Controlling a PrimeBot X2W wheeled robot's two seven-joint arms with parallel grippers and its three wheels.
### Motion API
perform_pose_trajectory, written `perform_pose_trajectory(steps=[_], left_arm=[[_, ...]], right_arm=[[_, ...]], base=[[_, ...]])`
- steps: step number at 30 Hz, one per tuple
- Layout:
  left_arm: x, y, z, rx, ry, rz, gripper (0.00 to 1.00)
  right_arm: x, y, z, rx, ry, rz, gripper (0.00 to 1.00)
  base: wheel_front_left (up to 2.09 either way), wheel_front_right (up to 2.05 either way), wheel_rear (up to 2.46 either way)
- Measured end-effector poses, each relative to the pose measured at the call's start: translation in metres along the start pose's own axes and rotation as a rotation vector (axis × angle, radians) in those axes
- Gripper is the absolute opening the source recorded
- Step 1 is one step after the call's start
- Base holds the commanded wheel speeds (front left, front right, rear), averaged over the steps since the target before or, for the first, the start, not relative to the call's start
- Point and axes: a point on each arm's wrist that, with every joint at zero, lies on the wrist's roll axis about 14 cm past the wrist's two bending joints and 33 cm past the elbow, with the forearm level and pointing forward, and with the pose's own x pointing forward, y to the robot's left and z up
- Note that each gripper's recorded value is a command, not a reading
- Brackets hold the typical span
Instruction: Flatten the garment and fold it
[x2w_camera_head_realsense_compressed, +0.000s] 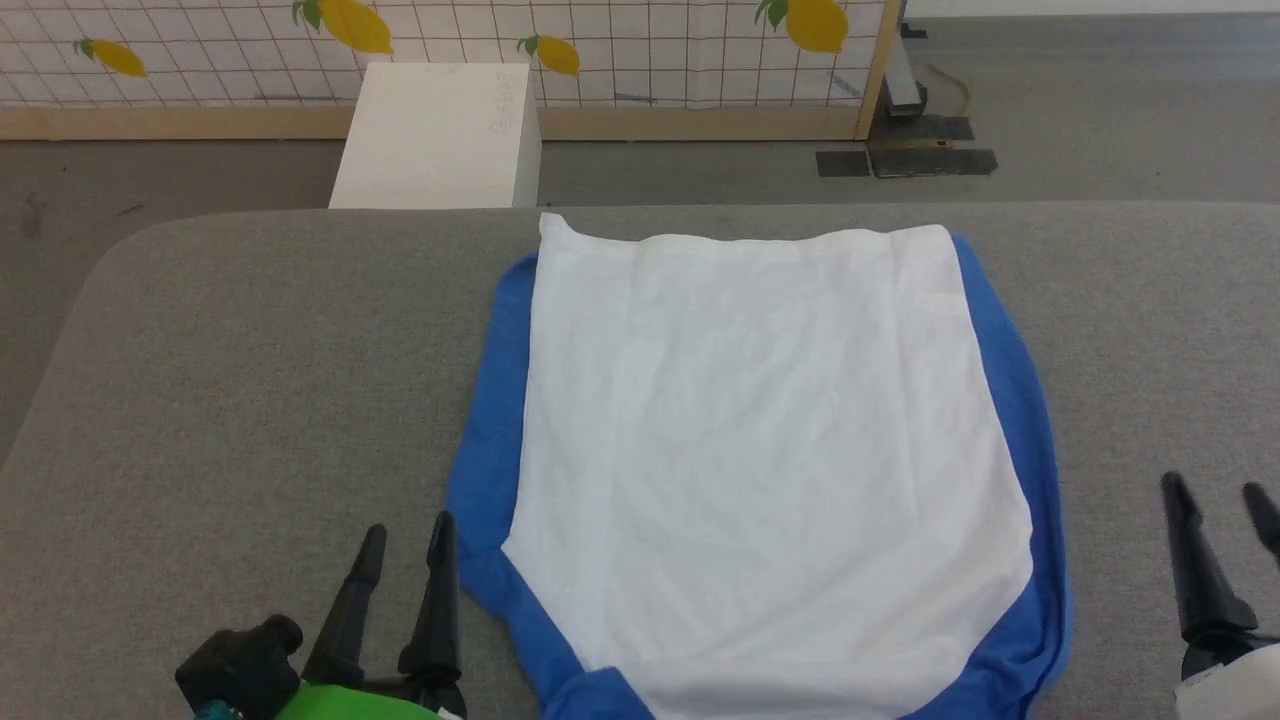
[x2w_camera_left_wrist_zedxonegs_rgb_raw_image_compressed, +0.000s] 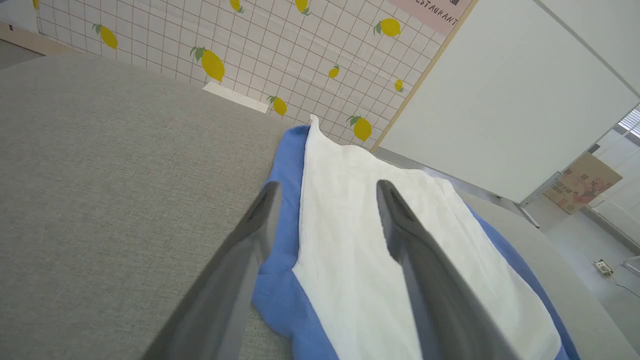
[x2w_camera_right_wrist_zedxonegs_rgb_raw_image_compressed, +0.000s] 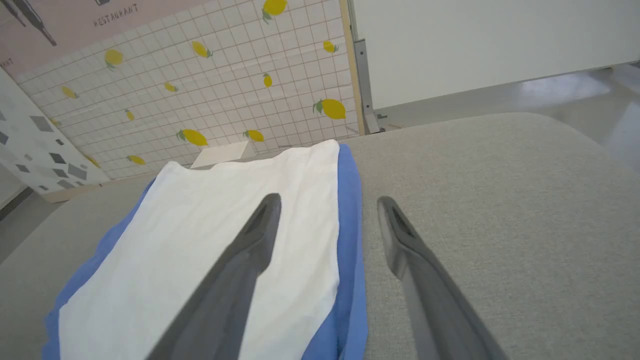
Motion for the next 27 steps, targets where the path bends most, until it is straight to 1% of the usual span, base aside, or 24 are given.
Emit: perform_pose_trajectory(steps=[2,5,6,8,11,14,21,25,27], left_arm=[[0.0,0.007,0.001,0.063,-0.039,0.032,1.0],[0.001,0.012,-0.001,0.177,-0.062,0.056,1.0],[0.001,0.012,-0.001,0.196,-0.073,0.067,1.0],[0.003,0.011,0.004,0.203,-0.106,0.086,1.0],[0.004,0.006,0.005,0.215,-0.13,0.081,1.0],[0.004,0.007,0.004,0.246,-0.131,0.079,1.0],[0.006,0.013,0.005,0.282,-0.132,0.075,1.0],[0.016,0.013,-0.003,0.303,-0.102,0.021,1.0],[0.028,0.015,-0.007,0.351,-0.065,-0.024,1.0]], right_arm=[[0.005,0.003,0.013,-0.044,-0.097,-0.006,1.0],[0.007,0.009,0.013,-0.101,-0.172,0.0,1.0],[0.007,0.01,0.009,-0.1,-0.185,0.003,1.0],[0.008,0.009,0.002,-0.105,-0.204,0.001,1.0],[0.007,0.01,-0.011,-0.152,-0.208,0.004,1.0],[0.007,0.01,-0.023,-0.194,-0.194,0.01,1.0],[0.007,0.006,-0.03,-0.192,-0.19,-0.002,1.0],[0.011,0.002,-0.029,-0.195,-0.197,-0.013,1.0],[0.015,0.002,-0.029,-0.196,-0.196,-0.013,1.0]], base=[[0.0,0.0,0.0],[0.0,0.0,0.0],[0.0,0.0,0.0],[0.0,0.0,0.0],[0.0,0.0,0.0],[0.0,0.0,0.0],[0.0,0.0,0.0],[0.0,0.0,0.0],[0.0,0.0,0.0]])
